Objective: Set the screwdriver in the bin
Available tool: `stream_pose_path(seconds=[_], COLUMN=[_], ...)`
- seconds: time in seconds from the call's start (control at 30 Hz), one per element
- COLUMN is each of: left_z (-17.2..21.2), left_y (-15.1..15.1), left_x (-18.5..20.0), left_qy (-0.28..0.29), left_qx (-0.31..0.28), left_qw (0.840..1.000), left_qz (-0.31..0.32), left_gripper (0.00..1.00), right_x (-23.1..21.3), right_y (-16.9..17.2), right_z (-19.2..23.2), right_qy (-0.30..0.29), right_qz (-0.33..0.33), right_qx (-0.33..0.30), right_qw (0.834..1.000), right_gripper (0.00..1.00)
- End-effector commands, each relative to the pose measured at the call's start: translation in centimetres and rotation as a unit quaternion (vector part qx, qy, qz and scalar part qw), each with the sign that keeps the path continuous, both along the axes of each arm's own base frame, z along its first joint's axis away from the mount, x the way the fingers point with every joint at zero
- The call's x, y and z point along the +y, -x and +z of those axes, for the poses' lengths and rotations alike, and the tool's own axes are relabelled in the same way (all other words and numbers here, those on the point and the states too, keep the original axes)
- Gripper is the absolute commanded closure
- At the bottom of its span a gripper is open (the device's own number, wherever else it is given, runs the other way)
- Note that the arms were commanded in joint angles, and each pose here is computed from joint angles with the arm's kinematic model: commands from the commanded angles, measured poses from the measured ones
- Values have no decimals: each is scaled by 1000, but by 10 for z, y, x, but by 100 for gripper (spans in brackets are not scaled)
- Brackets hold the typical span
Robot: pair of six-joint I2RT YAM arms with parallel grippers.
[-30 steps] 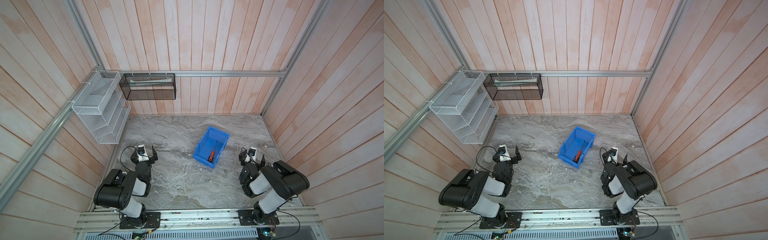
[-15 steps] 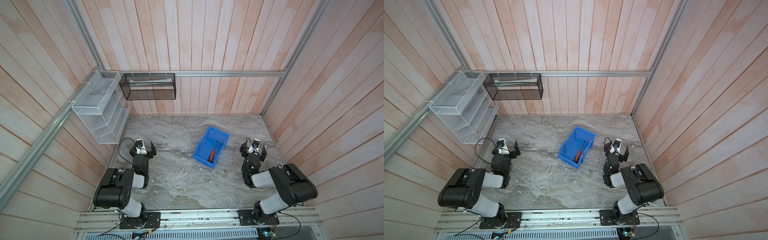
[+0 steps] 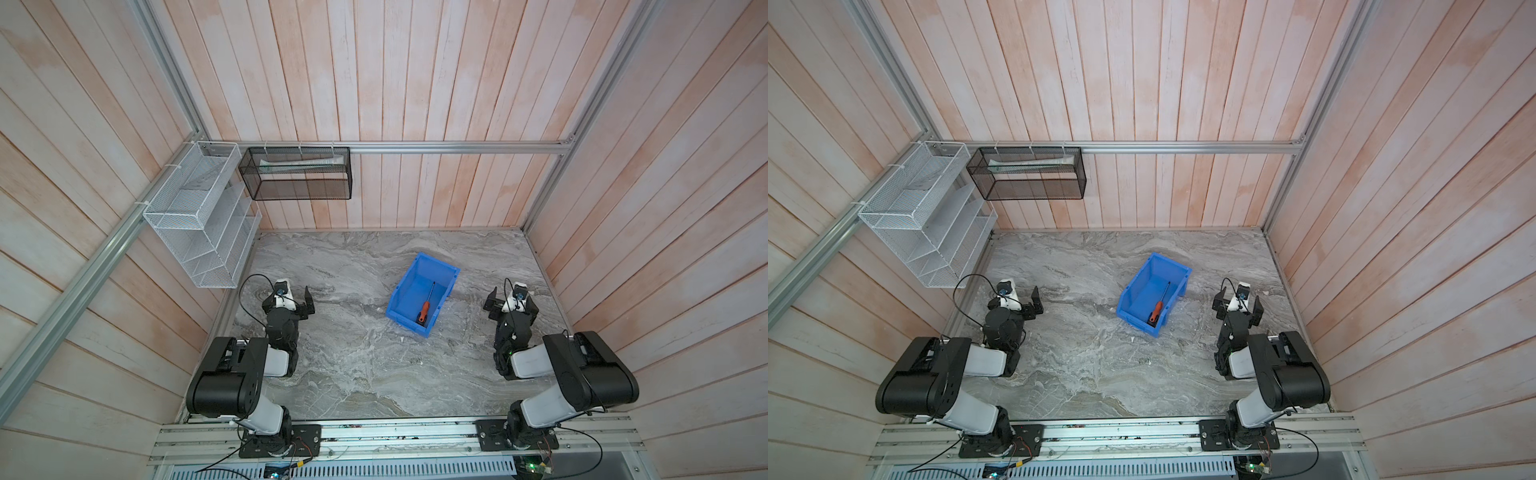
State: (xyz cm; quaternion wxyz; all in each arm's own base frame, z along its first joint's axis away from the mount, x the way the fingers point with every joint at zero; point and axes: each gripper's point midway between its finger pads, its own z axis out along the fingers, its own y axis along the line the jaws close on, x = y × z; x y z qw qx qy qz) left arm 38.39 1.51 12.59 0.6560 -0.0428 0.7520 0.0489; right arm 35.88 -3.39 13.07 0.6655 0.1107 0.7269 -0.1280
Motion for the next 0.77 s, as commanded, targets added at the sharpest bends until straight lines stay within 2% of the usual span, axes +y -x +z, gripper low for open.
stream_pose_path(seconds=[0.0, 0.03, 0.73], left_z=[5, 5, 5], left_y=[-1, -1, -2], left_x=[0, 0, 0], left_qy=[6, 6, 5], left_qx=[-7, -7, -6], left_qw=[1000, 1000, 1000], left_qz=[-3, -2, -3], left_gripper=[0, 0, 0], right_x=[10, 11, 11], right_y=[-5, -7, -7], right_z=[6, 1, 2], right_qy=[-16, -27, -25], right_qz=[40, 41, 45], right_qx=[-21, -4, -10], right_qw=[999, 999, 999], right_gripper=[2, 2, 2])
